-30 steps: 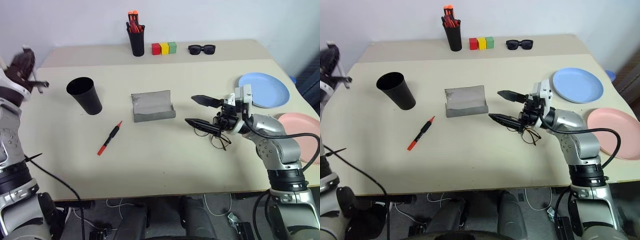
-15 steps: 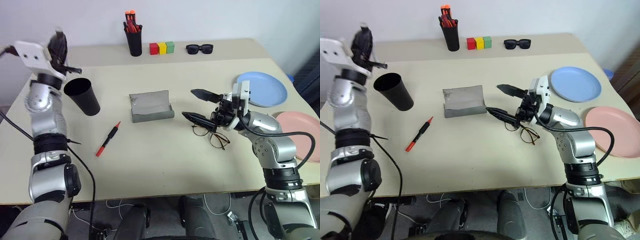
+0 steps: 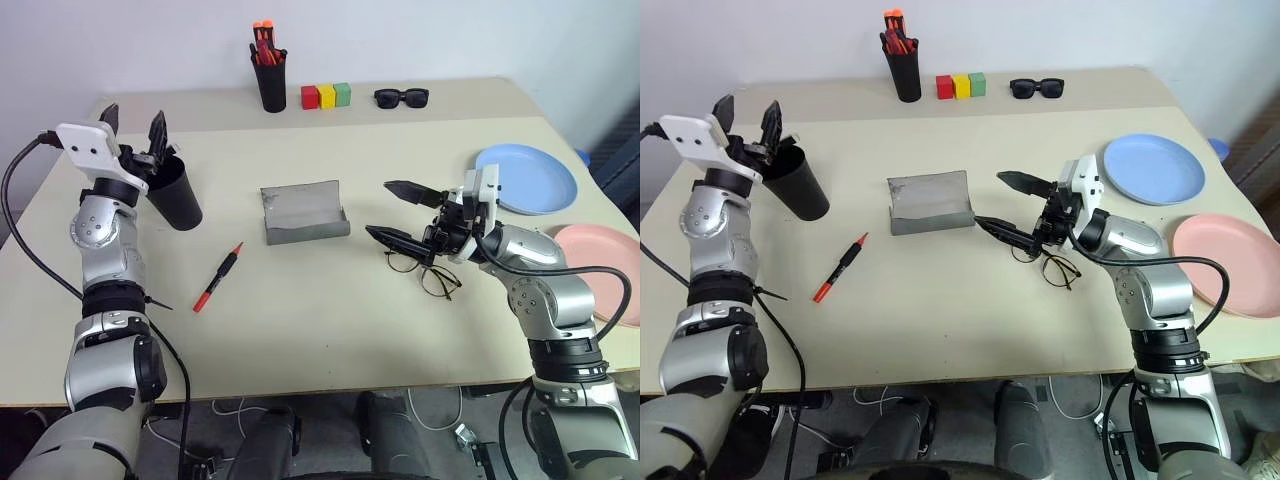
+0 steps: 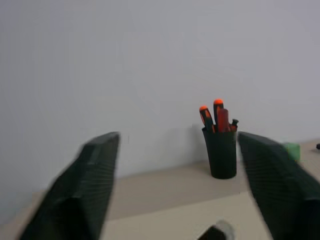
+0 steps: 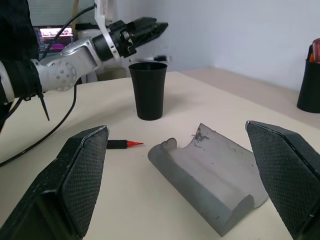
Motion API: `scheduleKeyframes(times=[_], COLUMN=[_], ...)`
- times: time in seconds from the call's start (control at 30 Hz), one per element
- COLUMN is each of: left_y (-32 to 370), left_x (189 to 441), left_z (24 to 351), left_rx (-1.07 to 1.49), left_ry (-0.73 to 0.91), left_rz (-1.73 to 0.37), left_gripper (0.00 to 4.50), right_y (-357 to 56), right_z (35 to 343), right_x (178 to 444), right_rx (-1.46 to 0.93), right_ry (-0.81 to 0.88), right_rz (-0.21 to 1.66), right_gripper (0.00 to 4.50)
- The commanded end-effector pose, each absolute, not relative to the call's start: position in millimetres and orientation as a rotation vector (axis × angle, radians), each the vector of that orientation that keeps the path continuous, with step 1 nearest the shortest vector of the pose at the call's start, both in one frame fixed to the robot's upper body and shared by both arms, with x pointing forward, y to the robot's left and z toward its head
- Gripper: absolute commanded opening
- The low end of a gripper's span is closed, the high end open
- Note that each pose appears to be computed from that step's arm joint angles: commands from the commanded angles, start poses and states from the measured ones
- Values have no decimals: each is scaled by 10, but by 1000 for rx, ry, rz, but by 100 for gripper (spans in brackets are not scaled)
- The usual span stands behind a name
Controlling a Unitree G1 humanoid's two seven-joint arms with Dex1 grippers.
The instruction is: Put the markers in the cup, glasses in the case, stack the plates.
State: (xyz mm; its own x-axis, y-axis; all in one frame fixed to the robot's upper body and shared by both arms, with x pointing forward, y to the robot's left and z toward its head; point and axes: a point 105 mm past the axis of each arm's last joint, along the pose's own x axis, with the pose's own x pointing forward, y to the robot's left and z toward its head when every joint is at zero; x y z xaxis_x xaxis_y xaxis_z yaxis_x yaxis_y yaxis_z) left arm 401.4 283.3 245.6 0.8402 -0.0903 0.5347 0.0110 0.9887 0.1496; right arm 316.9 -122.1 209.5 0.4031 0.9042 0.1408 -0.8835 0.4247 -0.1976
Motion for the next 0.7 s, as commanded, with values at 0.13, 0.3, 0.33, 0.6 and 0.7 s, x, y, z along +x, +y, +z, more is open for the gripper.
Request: scheduleKeyframes(times=[0.13, 0.3, 0.33, 0.6, 0.7], left_y=[2750, 2810, 2817, 2380, 2166], left_x=[3792, 3783, 3779, 3534, 3278], left_z=[2816, 2747, 2747, 2803, 2648], left_rx=[188, 165, 159, 27, 57], left_ry=[-663, -633, -633, -445, -293], left_rz=[-112, -78, -72, -340, -457], left_gripper=[444, 444, 444, 444, 444], right_y=[-1201, -1160, -1161, -1240, -1259], right_z=[2226, 2226, 2227, 2193, 2153], right_x=[3140, 3163, 3161, 3140, 3148], right_rx=[-121, -121, -121, -131, -138], right_ry=[-305, -313, -313, -287, -283], right_rz=[1141, 1146, 1147, 1132, 1120], right_gripper=[450, 450, 450, 450, 450])
